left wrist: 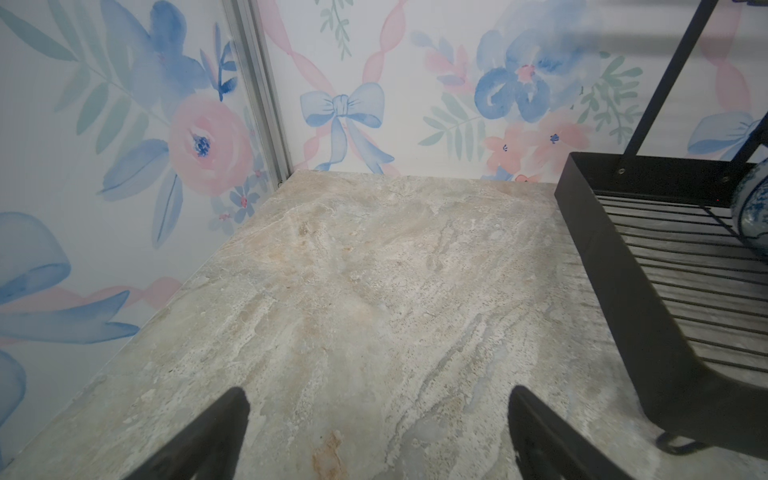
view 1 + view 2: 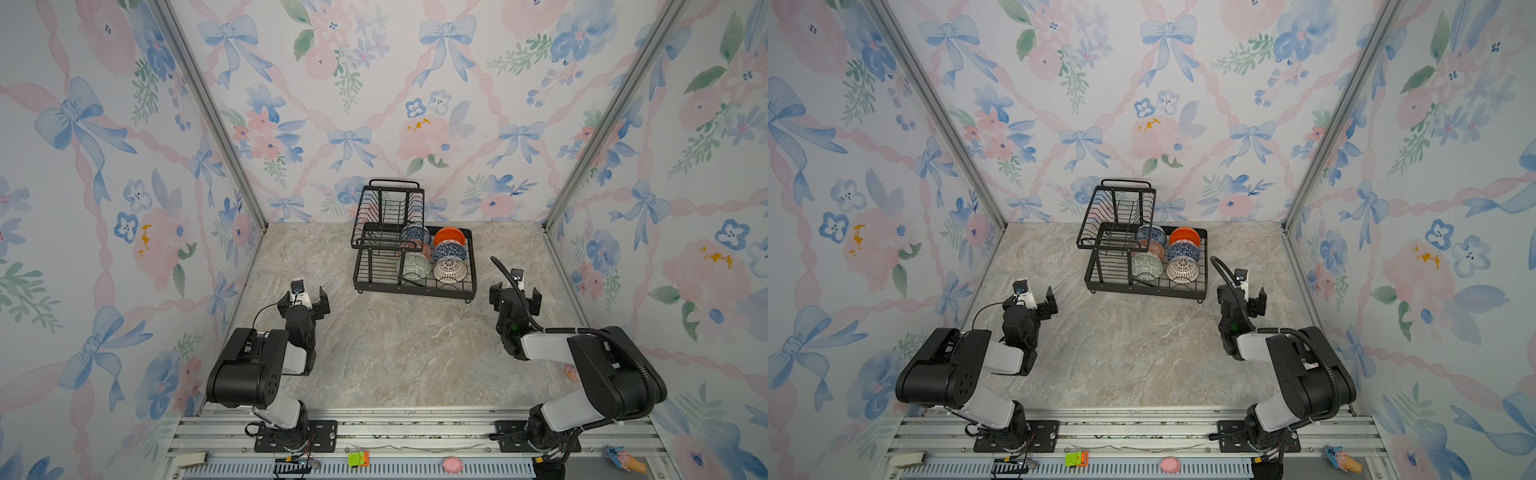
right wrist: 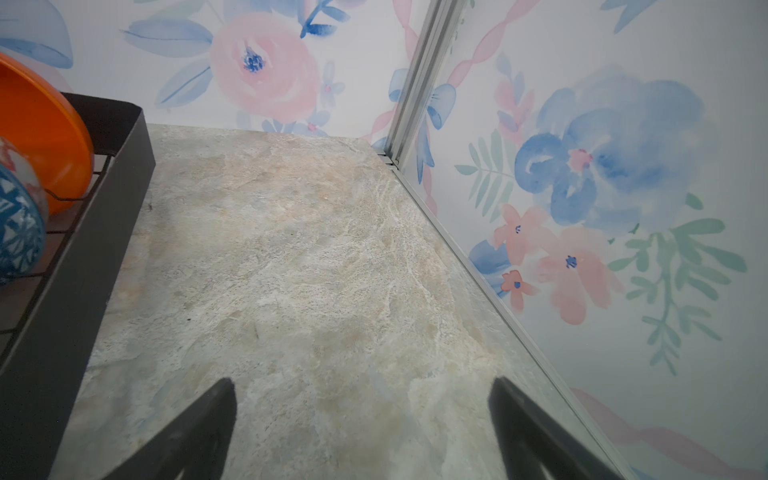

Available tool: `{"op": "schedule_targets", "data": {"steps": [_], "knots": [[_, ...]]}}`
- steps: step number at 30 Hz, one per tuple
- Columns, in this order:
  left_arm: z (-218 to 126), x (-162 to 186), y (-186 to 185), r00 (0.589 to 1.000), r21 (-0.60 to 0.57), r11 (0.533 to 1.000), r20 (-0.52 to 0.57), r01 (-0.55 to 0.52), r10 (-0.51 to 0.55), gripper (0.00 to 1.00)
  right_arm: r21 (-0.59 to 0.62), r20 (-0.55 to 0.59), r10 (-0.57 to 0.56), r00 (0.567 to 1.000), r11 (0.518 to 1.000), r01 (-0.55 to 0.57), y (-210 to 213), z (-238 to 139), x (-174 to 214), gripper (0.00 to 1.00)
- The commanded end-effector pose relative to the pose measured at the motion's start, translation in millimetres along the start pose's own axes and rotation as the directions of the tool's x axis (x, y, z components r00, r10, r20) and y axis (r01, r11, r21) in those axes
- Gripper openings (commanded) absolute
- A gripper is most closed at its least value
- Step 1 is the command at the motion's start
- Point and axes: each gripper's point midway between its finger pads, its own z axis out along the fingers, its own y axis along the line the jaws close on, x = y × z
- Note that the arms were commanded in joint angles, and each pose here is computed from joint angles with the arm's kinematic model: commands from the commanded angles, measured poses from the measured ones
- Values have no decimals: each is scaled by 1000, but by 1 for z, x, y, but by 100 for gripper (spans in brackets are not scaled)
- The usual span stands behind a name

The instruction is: Load the bowls into the dish rack

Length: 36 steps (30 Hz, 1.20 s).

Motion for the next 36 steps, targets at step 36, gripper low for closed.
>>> {"op": "schedule_targets", "data": {"steps": [36], "knots": [[-1, -1, -2, 1000, 10, 1000, 9, -18, 18, 98, -183, 5, 116, 993, 977, -113, 1, 13, 13, 97]]}}
